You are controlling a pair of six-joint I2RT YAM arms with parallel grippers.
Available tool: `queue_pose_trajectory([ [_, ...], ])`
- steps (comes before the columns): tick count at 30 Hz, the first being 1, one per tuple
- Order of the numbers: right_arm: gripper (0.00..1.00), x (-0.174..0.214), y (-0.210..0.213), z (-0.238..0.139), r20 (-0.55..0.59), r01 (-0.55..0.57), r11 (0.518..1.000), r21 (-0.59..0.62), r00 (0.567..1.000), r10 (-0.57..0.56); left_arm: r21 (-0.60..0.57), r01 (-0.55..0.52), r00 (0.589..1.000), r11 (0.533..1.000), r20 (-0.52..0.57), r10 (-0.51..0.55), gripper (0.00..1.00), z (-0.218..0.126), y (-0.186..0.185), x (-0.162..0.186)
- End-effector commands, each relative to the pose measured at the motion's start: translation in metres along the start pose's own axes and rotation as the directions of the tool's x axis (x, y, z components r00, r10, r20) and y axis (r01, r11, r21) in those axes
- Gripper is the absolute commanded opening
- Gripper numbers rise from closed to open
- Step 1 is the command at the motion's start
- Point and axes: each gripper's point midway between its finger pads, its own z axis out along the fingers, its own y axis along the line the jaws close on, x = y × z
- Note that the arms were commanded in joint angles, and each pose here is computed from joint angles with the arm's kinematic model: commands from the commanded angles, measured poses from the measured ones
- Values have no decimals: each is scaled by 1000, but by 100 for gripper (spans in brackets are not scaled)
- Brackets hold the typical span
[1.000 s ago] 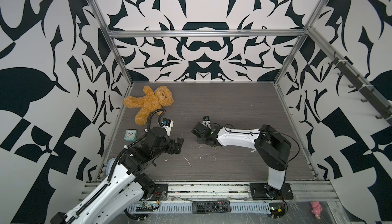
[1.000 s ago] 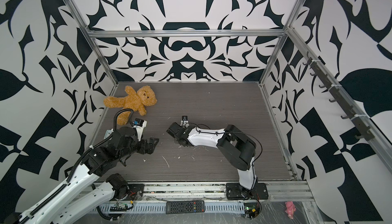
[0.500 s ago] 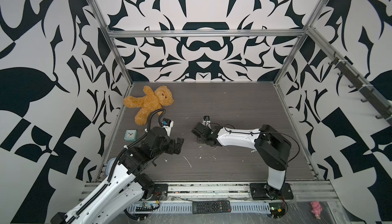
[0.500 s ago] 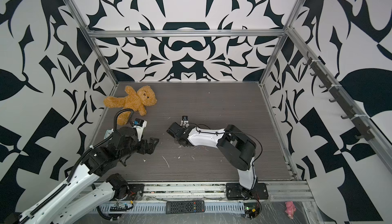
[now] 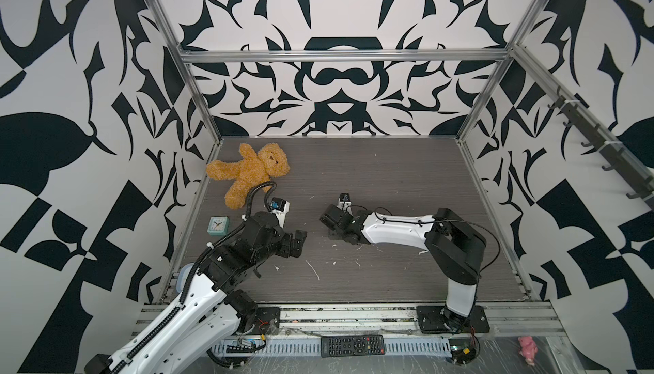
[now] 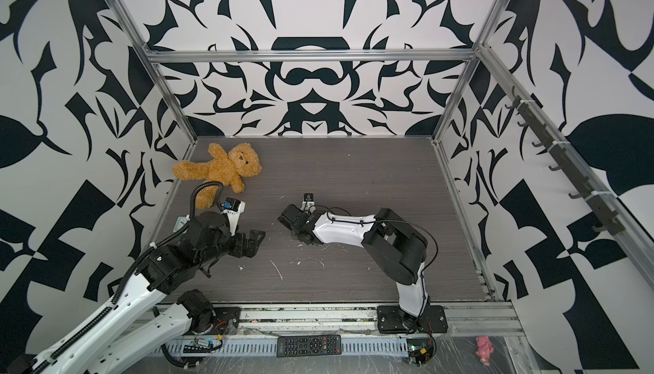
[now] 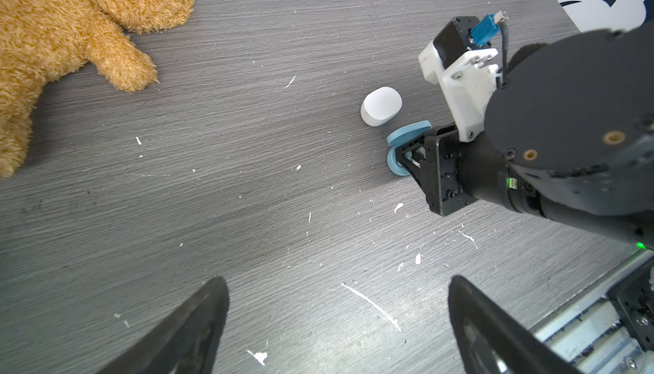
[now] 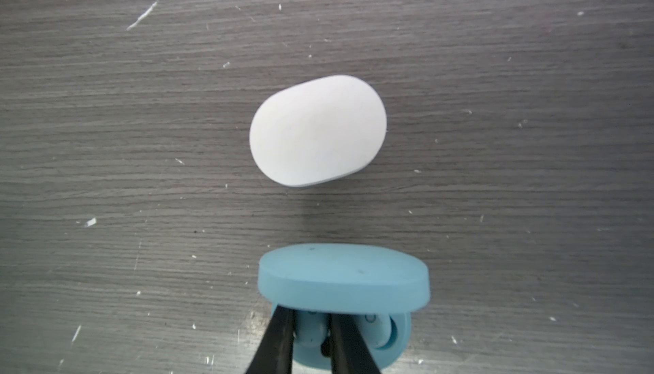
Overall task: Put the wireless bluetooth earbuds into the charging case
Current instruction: 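Open the right gripper and lift it away from the case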
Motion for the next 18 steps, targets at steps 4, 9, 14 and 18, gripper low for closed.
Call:
queue_pose_trajectory([
  [4, 23, -11, 0, -18, 34, -18, 1000, -13, 999, 18, 4, -1, 1000, 1000, -9, 1, 99, 3, 0, 4],
  [9, 24, -12, 0, -19, 38, -16, 1000, -14, 999, 17, 3, -2, 1000, 1000, -7, 2, 99, 2, 0, 3],
  [14, 25, -12, 3, -23, 41, -16, 1000, -25, 999, 17, 4, -1, 1000, 1000, -6, 1, 99, 2, 0, 3],
  [18, 25, -13, 6, -28, 46, -18, 999, -42, 999, 20, 3, -2, 1000, 1000, -7, 2, 99, 2, 0, 4],
])
